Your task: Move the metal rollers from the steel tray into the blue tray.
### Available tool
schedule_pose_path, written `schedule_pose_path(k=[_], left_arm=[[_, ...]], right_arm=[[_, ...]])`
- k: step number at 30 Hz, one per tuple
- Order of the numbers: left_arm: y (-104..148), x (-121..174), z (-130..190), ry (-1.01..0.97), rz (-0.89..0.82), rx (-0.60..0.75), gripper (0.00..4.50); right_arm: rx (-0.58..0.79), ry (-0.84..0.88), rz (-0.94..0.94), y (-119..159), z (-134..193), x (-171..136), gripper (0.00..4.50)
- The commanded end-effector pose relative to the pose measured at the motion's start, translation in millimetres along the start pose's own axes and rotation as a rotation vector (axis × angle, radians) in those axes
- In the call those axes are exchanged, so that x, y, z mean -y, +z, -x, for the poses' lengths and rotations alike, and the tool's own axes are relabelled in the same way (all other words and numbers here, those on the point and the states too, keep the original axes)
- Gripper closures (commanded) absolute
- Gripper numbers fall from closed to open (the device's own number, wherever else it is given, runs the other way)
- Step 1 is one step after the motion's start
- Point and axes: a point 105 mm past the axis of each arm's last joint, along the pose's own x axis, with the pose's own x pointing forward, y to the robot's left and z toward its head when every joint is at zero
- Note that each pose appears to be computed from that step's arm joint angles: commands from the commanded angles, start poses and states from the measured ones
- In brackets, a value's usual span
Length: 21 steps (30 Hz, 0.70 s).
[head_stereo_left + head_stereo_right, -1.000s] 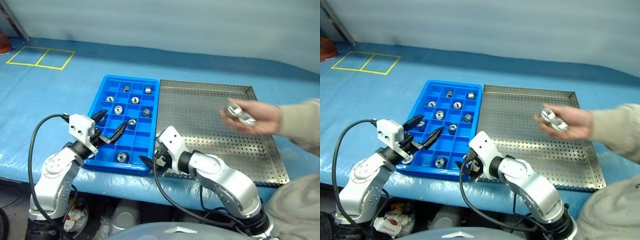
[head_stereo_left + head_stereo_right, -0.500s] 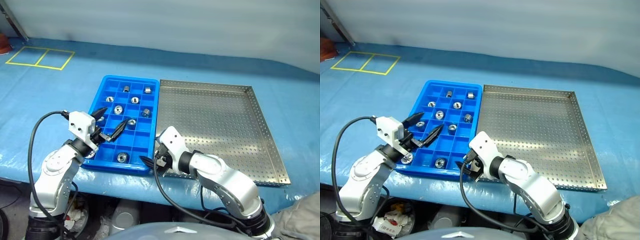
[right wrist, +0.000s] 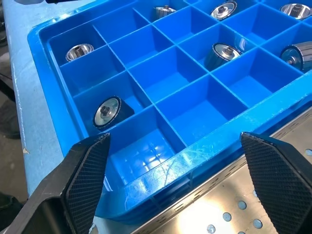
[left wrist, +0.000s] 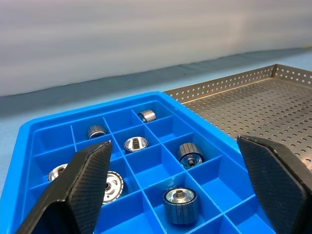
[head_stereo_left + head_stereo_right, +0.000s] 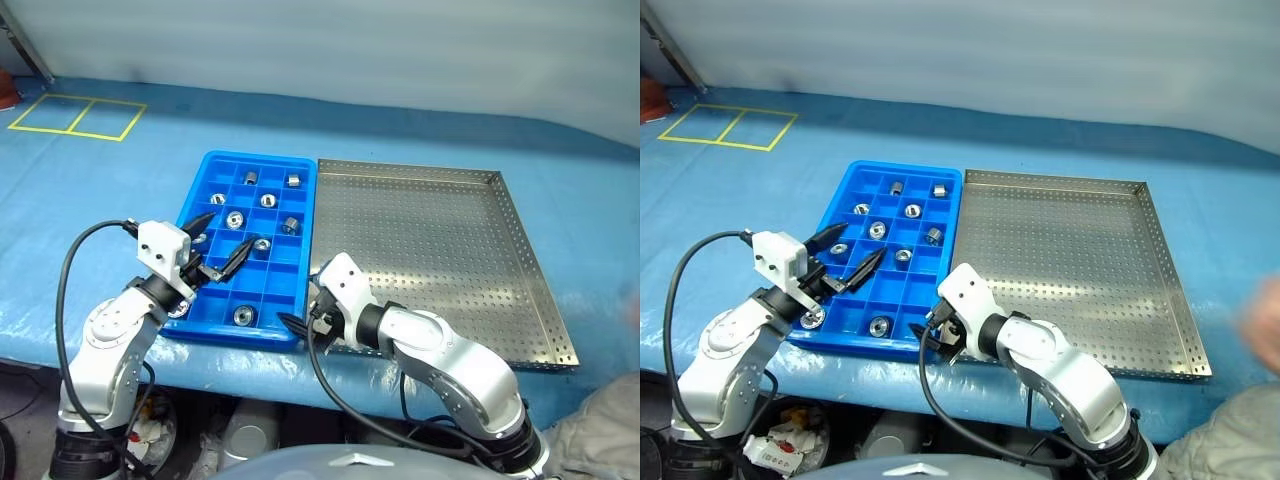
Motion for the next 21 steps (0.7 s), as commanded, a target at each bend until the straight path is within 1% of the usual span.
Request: schedule_pose_path(k=[1,21], left_arm=[[9.3,-2.1,0.3,0.006,-0.038,0.035,0.00],[8.1,0.1,2.2,0.001,-0.028,0.029,0.00]], right_arm=[[0.086,-0.007,0.023,17.2,5.3,-3.6,0.02],[0.094,0.022,0.017,17.1,2.6,-10.7,0.02]])
